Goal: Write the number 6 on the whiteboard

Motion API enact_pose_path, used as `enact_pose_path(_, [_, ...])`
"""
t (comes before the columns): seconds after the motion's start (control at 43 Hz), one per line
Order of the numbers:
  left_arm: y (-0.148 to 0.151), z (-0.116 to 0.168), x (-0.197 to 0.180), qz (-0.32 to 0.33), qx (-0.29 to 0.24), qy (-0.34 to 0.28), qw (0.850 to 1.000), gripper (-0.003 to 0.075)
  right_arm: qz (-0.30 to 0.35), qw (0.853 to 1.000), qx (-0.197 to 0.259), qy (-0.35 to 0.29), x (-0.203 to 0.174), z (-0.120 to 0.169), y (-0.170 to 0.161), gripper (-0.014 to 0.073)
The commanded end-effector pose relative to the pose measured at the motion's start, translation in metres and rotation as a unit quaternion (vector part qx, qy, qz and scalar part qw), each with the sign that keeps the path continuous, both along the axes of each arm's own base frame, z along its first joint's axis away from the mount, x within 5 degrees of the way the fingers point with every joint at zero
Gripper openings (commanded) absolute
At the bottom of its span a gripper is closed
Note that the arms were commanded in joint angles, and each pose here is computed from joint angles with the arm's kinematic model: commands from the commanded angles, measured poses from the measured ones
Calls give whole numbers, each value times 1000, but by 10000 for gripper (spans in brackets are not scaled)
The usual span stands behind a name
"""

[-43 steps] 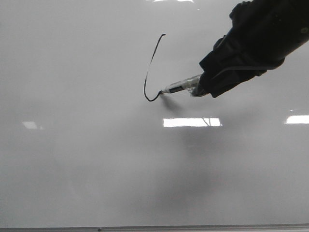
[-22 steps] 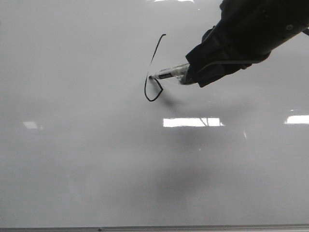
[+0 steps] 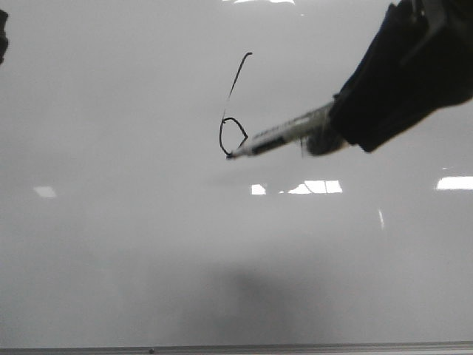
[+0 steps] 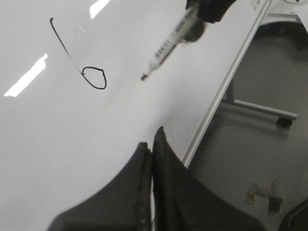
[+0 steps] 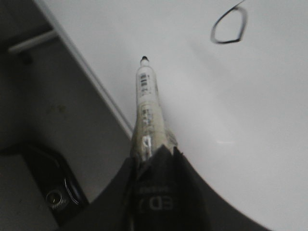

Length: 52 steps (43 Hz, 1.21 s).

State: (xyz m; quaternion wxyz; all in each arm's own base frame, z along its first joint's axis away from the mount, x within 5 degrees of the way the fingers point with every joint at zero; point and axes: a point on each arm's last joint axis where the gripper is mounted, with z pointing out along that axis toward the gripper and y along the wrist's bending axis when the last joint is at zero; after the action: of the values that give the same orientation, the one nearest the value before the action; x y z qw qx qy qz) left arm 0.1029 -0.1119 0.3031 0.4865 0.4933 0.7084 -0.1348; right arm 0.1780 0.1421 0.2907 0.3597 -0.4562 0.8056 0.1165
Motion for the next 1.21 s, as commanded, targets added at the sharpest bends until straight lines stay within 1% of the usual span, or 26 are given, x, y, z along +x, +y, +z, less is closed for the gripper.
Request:
enact_pose_path(0.0, [-11, 22, 9, -20, 2, -34, 999, 142, 40, 999, 9, -33, -9, 14, 8, -60])
enact_pose_path(0.116, [-30, 28, 15, -66, 43, -30, 996, 369, 75, 996, 14, -40, -20, 15, 21, -60])
enact_pose_path(0.186, [-41, 28, 17, -86, 57, -22, 994, 440, 96, 994, 20, -45, -27, 17, 29, -60])
enact_pose_path(0.326, [-60, 21, 20, -124, 113, -24, 986, 437, 118, 991, 33, -60, -34, 20, 38, -60])
enact_pose_path(0.465, [-74, 16, 21, -142, 122, -19, 982, 437, 127, 989, 37, -64, -38, 20, 42, -60])
enact_pose_path(0.721, [-88, 0, 27, -150, 143, -1, 978, 437, 123, 989, 51, -62, -38, 22, 43, -60])
enact_pose_path(0.814, [-91, -2, 29, -148, 141, -4, 979, 407, 122, 989, 52, -63, -38, 22, 43, -60])
enact_pose_path(0.907, [-94, -5, 32, -147, 142, -4, 979, 339, 121, 989, 54, -65, -38, 23, 43, -60])
enact_pose_path(1.186, [-95, -8, 35, -150, 157, -17, 976, 94, 120, 989, 56, -67, -37, 23, 43, -60])
